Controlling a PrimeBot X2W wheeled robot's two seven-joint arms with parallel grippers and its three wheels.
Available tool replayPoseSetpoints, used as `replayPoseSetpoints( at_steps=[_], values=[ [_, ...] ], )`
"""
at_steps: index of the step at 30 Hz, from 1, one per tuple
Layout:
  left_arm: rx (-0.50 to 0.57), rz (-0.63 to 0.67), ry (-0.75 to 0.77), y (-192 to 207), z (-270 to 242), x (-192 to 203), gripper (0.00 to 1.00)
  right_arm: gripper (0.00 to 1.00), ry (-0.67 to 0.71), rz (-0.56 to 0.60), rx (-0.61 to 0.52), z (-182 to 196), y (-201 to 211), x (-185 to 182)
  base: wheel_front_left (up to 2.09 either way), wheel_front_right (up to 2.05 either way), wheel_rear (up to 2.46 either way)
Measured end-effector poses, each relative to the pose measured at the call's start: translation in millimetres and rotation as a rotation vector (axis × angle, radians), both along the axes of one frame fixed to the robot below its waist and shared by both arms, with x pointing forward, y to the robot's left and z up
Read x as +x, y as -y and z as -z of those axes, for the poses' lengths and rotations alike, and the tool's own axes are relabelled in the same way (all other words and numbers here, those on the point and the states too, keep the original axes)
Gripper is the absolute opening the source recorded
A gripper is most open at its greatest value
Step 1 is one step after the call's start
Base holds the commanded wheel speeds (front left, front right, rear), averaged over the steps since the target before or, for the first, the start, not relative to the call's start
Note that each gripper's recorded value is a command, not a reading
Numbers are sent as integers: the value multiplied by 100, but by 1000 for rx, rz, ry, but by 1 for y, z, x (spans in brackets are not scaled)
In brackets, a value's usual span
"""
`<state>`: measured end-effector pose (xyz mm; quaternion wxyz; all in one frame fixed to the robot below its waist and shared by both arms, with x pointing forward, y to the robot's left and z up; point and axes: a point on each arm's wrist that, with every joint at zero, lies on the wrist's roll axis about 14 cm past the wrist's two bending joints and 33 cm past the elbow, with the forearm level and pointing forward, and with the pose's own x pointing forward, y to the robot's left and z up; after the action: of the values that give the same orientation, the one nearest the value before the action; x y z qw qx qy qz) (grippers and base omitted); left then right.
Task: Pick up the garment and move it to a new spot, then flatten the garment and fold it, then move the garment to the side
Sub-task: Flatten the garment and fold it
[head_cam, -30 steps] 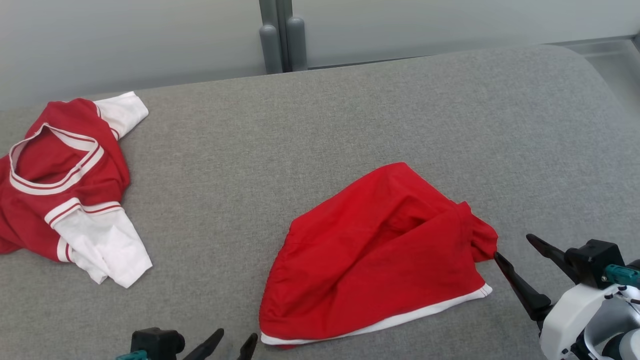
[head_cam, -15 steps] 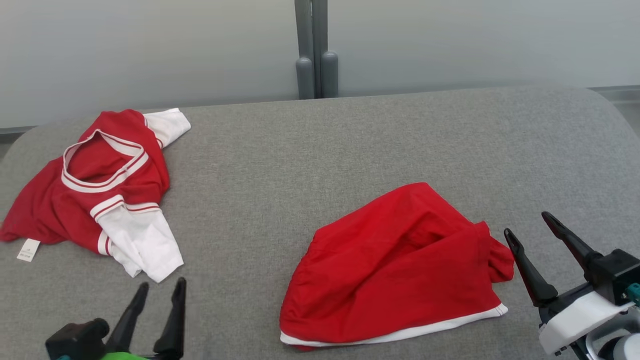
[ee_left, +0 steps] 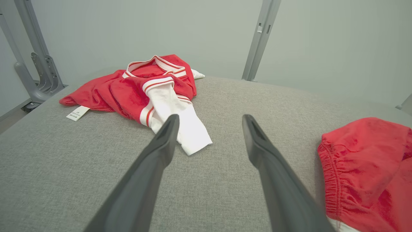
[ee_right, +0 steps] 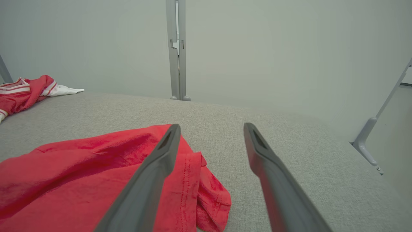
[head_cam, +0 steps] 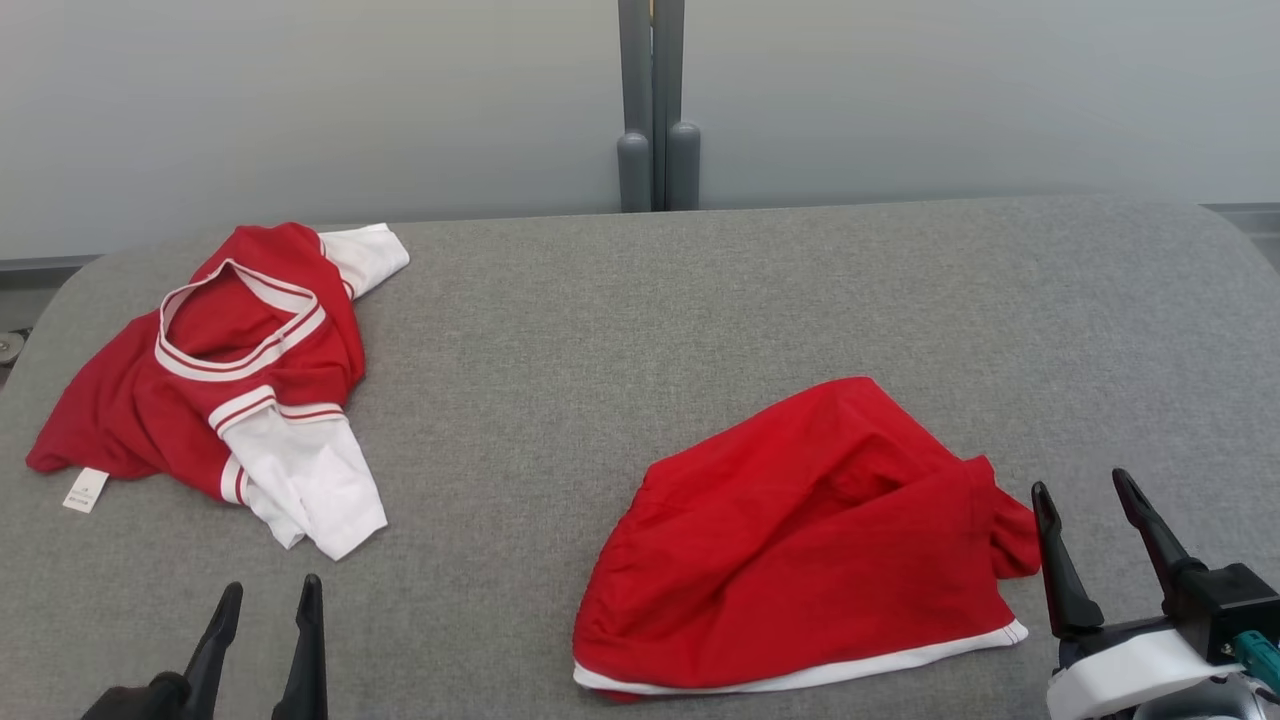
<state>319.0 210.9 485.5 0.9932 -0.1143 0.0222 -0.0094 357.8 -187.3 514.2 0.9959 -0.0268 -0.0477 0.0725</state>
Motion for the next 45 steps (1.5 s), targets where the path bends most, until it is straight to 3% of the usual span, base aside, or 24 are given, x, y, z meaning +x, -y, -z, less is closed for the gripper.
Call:
replayPoseSetpoints(
  at_steps=[6, 19, 25, 32, 38, 39, 45],
  values=[
    [2, -18, -37, -8, 22, -9, 100, 100, -26, 59, 9, 10, 7, -5, 0, 0, 0],
    [-12, -52, -38, -9, 30, -6, 100, 100, -70, 64, 7, 24, 8, -5, 0, 0, 0],
    [-22, -14, -13, 3, 22, 1, 100, 100, -70, 15, 21, 23, 0, -3, 0, 0, 0],
    [14, 101, 30, 23, 6, 7, 100, 100, -77, -101, -67, 18, 3, -4, 0, 0, 0],
    [-18, 273, -138, 64, 26, -1, 100, 100, -205, -159, -103, 40, 2, -8, 0, 0, 0],
    [-28, 337, -223, 77, 38, -6, 100, 100, -263, -170, -97, 47, 0, -8, 0, 0, 0],
    [-59, 452, -404, 99, 64, -20, 100, 100, -397, -185, -110, 69, 0, -5, 0, 0, 0]
  ],
)
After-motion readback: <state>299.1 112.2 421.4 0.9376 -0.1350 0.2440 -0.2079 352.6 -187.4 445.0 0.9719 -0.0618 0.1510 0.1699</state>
